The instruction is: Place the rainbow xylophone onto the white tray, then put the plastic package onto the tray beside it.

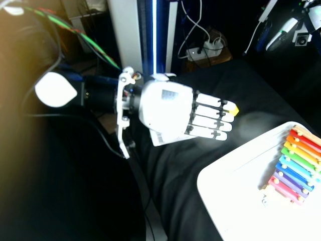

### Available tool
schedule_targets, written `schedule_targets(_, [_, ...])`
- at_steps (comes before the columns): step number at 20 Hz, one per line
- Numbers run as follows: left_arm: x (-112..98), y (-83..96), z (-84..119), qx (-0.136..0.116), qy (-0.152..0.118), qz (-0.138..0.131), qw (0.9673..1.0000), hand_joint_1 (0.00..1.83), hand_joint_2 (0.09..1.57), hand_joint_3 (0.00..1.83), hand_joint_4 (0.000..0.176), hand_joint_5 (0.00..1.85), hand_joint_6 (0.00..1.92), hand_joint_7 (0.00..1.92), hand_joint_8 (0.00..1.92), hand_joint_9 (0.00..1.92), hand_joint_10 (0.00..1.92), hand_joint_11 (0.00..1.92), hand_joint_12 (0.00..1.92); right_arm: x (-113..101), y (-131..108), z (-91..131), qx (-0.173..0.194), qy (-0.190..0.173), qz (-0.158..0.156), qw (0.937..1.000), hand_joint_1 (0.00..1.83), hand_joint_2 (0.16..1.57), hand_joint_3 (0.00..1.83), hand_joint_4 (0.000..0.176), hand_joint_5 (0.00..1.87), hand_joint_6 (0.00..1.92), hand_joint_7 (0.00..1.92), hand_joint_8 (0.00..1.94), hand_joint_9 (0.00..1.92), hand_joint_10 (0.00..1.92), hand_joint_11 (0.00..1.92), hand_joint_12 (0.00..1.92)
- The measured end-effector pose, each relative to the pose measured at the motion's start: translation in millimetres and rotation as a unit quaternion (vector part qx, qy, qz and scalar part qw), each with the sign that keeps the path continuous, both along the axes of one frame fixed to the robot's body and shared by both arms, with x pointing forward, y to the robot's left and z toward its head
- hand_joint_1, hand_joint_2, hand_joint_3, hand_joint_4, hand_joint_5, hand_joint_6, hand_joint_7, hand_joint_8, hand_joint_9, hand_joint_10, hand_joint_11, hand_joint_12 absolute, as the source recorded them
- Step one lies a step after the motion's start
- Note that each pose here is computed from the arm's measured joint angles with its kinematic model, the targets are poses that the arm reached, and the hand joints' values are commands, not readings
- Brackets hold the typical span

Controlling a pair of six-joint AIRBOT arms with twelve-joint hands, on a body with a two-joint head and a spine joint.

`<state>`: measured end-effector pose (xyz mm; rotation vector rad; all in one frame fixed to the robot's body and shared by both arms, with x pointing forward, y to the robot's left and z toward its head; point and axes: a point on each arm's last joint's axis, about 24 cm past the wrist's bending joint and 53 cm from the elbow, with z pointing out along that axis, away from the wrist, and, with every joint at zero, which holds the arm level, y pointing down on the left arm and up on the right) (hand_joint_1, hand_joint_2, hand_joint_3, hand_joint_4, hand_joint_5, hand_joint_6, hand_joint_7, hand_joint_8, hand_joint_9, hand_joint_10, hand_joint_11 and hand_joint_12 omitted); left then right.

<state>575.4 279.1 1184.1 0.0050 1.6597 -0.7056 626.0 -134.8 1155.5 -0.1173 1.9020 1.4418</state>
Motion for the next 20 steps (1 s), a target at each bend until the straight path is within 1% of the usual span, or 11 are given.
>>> schedule_targets(1, [0.0,0.1,0.1,0.000,0.000,0.000,1.0000,0.73,0.66,0.00,0.040,0.01,0.00,0.05,0.01,0.15,0.01,0.21,0.08,0.0,0.0,0.0,0.000,0.000,0.000,1.0000,0.68,0.62,0.00,0.005,0.09,0.01,0.13,0.01,0.12,0.01,0.18,0.06])
schedule_targets(4, [1.4,0.7,1.4,-0.007,-0.008,0.001,0.9999,0.75,0.64,0.00,0.039,0.03,0.01,0.07,0.01,0.19,0.02,0.23,0.09,0.7,-0.1,-0.3,0.000,-0.001,0.000,1.0000,0.70,0.61,0.00,0.004,0.09,0.00,0.14,0.01,0.12,0.00,0.17,0.05])
schedule_targets(5, [3.6,3.0,2.3,-0.010,-0.013,0.004,0.9999,0.77,0.65,0.00,0.014,0.05,0.01,0.10,0.02,0.21,0.02,0.26,0.10,2.1,1.1,-1.9,0.001,0.000,0.000,1.0000,0.68,0.61,0.00,0.017,0.09,0.00,0.12,0.00,0.10,0.00,0.16,0.05])
schedule_targets(8, [8.9,7.6,9.8,-0.015,-0.029,0.009,0.9994,0.83,0.66,0.00,0.022,0.04,0.00,0.08,0.00,0.19,0.01,0.22,0.08,2.2,5.4,-5.2,0.001,0.002,0.003,1.0000,0.68,0.61,0.00,0.008,0.09,0.00,0.12,0.00,0.10,0.00,0.17,0.05])
schedule_targets(9, [11.1,9.3,13.2,-0.018,-0.035,0.011,0.9991,0.83,0.66,0.00,0.045,0.03,0.00,0.08,0.00,0.19,0.01,0.21,0.08,1.9,6.2,-5.6,0.001,0.003,0.004,1.0000,0.68,0.60,0.00,0.000,0.09,0.00,0.12,0.00,0.11,0.01,0.18,0.05])
schedule_targets(13, [22.5,8.6,22.7,-0.033,-0.056,0.012,0.9978,0.84,0.67,0.00,0.049,0.03,0.00,0.07,0.00,0.17,0.00,0.19,0.07,4.1,6.6,-6.6,0.002,0.002,0.003,1.0000,0.68,0.60,0.00,0.000,0.08,0.00,0.13,0.01,0.11,0.01,0.18,0.05])
schedule_targets(14, [26.8,3.5,22.5,-0.037,-0.058,0.005,0.9976,0.81,0.67,0.00,0.032,0.02,0.00,0.05,0.00,0.14,0.00,0.17,0.06,4.3,6.2,-6.5,0.002,0.002,0.003,1.0000,0.67,0.60,0.00,0.000,0.09,0.01,0.13,0.01,0.12,0.01,0.19,0.06])
schedule_targets(16, [36.6,-5.8,23.8,-0.042,-0.061,-0.007,0.9972,0.82,0.65,0.00,0.044,0.03,0.01,0.07,0.01,0.14,0.00,0.16,0.05,4.7,5.7,-6.7,0.001,0.002,0.002,1.0000,0.65,0.60,0.00,0.000,0.10,0.01,0.14,0.01,0.14,0.02,0.22,0.07])
schedule_targets(17, [44.3,-11.9,24.8,-0.046,-0.064,-0.013,0.9968,0.82,0.64,0.00,0.090,0.03,0.00,0.06,0.00,0.12,0.00,0.13,0.04,4.7,5.8,-6.5,0.001,0.002,0.002,1.0000,0.66,0.59,0.00,0.000,0.10,0.01,0.13,0.00,0.13,0.01,0.21,0.06])
schedule_targets(19, [58.0,-21.2,24.8,-0.051,-0.064,-0.019,0.9965,0.87,0.62,0.00,0.111,0.05,0.00,0.11,0.00,0.16,0.01,0.17,0.05,4.6,5.9,-6.7,0.001,0.002,0.002,1.0000,0.67,0.60,0.00,0.000,0.09,0.00,0.13,0.00,0.12,0.00,0.20,0.06])
schedule_targets(20, [65.2,-28.2,25.5,-0.050,-0.066,-0.025,0.9963,0.90,0.62,0.00,0.110,0.04,0.00,0.11,0.00,0.15,0.00,0.16,0.04,4.7,5.9,-6.5,0.002,0.002,0.002,1.0000,0.67,0.59,0.00,0.000,0.09,0.00,0.13,0.00,0.13,0.01,0.21,0.06])
